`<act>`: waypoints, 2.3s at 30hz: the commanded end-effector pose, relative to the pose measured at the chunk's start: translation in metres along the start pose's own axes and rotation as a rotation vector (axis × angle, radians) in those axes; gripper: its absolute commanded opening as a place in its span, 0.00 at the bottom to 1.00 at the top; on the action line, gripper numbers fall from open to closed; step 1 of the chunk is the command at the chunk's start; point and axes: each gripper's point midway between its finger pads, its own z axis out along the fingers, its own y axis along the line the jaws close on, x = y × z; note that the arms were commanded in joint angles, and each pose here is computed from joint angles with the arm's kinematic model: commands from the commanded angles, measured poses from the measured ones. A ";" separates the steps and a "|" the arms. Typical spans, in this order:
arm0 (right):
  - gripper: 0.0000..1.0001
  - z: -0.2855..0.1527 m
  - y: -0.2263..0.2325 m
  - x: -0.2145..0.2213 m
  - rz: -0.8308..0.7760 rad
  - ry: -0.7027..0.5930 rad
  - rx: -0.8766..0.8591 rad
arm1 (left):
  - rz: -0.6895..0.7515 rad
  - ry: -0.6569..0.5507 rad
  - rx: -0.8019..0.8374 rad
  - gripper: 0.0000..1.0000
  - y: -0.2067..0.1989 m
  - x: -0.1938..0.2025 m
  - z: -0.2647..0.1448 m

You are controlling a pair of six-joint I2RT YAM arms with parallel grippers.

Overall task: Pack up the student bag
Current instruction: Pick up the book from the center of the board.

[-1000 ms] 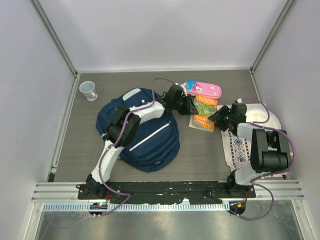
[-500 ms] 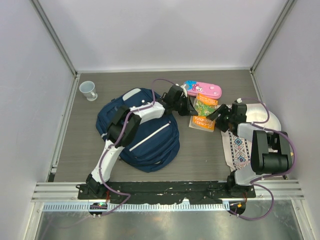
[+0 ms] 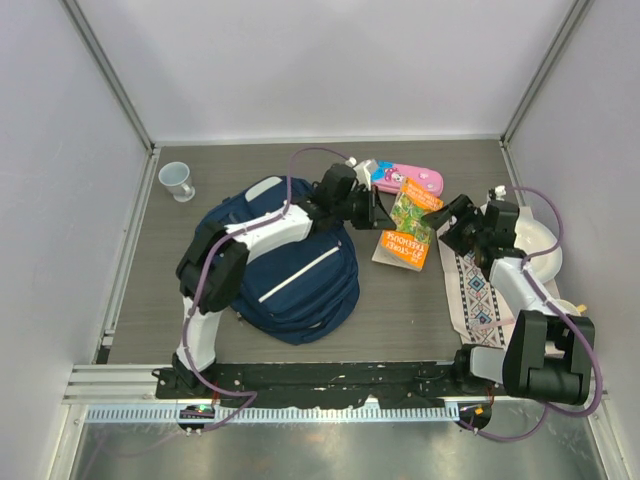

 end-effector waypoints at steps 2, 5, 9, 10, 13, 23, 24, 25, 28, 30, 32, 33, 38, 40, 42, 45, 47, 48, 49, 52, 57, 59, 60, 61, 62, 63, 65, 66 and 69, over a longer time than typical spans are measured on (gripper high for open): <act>0.85 -0.022 0.051 0.001 -0.033 0.042 -0.216 | 0.142 -0.194 0.222 0.00 -0.079 -0.061 -0.063; 0.86 -0.032 0.073 0.003 -0.041 0.052 -0.340 | 0.154 -0.202 0.263 0.00 -0.088 -0.063 -0.075; 0.86 -0.041 0.093 0.004 -0.034 0.057 -0.458 | 0.169 -0.227 0.345 0.00 -0.101 -0.065 -0.088; 0.86 -0.042 0.095 0.003 -0.033 0.056 -0.469 | 0.153 -0.209 0.370 0.00 -0.102 -0.060 -0.090; 0.86 -0.047 0.104 0.003 -0.029 0.062 -0.519 | 0.170 -0.231 0.479 0.00 -0.118 -0.063 -0.099; 0.49 -0.061 0.125 0.002 -0.004 0.061 -0.652 | 0.147 -0.215 0.587 0.00 -0.126 -0.058 -0.101; 0.43 -0.063 0.126 0.002 -0.008 0.056 -0.656 | 0.143 -0.214 0.574 0.00 -0.124 -0.058 -0.100; 0.30 -0.064 0.127 0.001 -0.013 0.047 -0.658 | 0.137 -0.207 0.557 0.00 -0.121 -0.057 -0.100; 0.12 -0.069 0.131 -0.001 -0.028 0.034 -0.668 | 0.129 -0.214 0.469 0.28 -0.105 -0.055 -0.097; 0.06 -0.073 0.134 -0.003 -0.033 0.026 -0.675 | 0.152 -0.242 0.396 0.63 -0.091 -0.057 -0.096; 0.01 -0.077 0.139 -0.006 -0.045 0.015 -0.687 | 0.144 -0.242 0.320 0.74 -0.081 -0.055 -0.099; 0.01 -0.078 0.140 -0.006 -0.046 0.013 -0.690 | 0.163 -0.263 0.277 0.82 -0.073 -0.058 -0.099; 0.01 -0.096 0.159 -0.006 -0.077 0.034 -0.795 | 0.172 -0.301 0.180 1.00 -0.060 -0.066 -0.117; 0.01 -0.105 0.167 -0.004 -0.056 0.057 -0.841 | 0.174 -0.320 0.177 0.99 -0.061 -0.072 -0.123; 0.01 -0.116 0.177 -0.002 -0.090 0.074 -0.911 | 0.180 -0.335 0.181 1.00 -0.065 -0.078 -0.127; 0.01 -0.130 0.191 0.007 -0.101 0.136 -1.002 | 0.189 -0.354 0.209 1.00 -0.072 -0.084 -0.131; 0.01 -0.141 0.202 0.016 -0.118 0.173 -1.070 | 0.186 -0.352 0.237 1.00 -0.077 -0.086 -0.132; 0.01 -0.138 0.202 0.021 -0.113 0.207 -1.076 | 0.195 -0.364 0.251 0.99 -0.081 -0.089 -0.133; 0.01 -0.139 0.203 0.024 -0.110 0.225 -1.085 | 0.196 -0.371 0.262 1.00 -0.083 -0.090 -0.134; 0.01 -0.131 0.205 0.036 -0.100 0.267 -1.095 | 0.202 -0.398 0.331 1.00 -0.096 -0.091 -0.141; 0.01 -0.132 0.218 0.060 -0.136 0.343 -1.146 | 0.233 -0.396 0.374 1.00 -0.105 -0.084 -0.150; 0.01 -0.134 0.223 0.066 -0.161 0.370 -1.169 | 0.236 -0.392 0.375 1.00 -0.104 -0.081 -0.151; 0.01 -0.136 0.226 0.070 -0.169 0.387 -1.180 | 0.246 -0.395 0.387 1.00 -0.107 -0.080 -0.153; 0.01 -0.135 0.228 0.071 -0.170 0.389 -1.184 | 0.248 -0.392 0.391 1.00 -0.107 -0.079 -0.153; 0.01 -0.134 0.228 0.071 -0.168 0.392 -1.183 | 0.249 -0.393 0.392 0.96 -0.107 -0.077 -0.155; 0.01 -0.131 0.227 0.071 -0.165 0.392 -1.179 | 0.250 -0.396 0.394 0.91 -0.108 -0.077 -0.156; 0.01 -0.125 0.225 0.071 -0.148 0.396 -1.165 | 0.251 -0.400 0.387 0.73 -0.107 -0.075 -0.159; 0.01 -0.122 0.224 0.071 -0.138 0.398 -1.159 | 0.251 -0.402 0.384 0.65 -0.107 -0.075 -0.160; 0.03 -0.113 0.220 0.072 -0.112 0.405 -1.136 | 0.250 -0.401 0.355 0.34 -0.102 -0.072 -0.162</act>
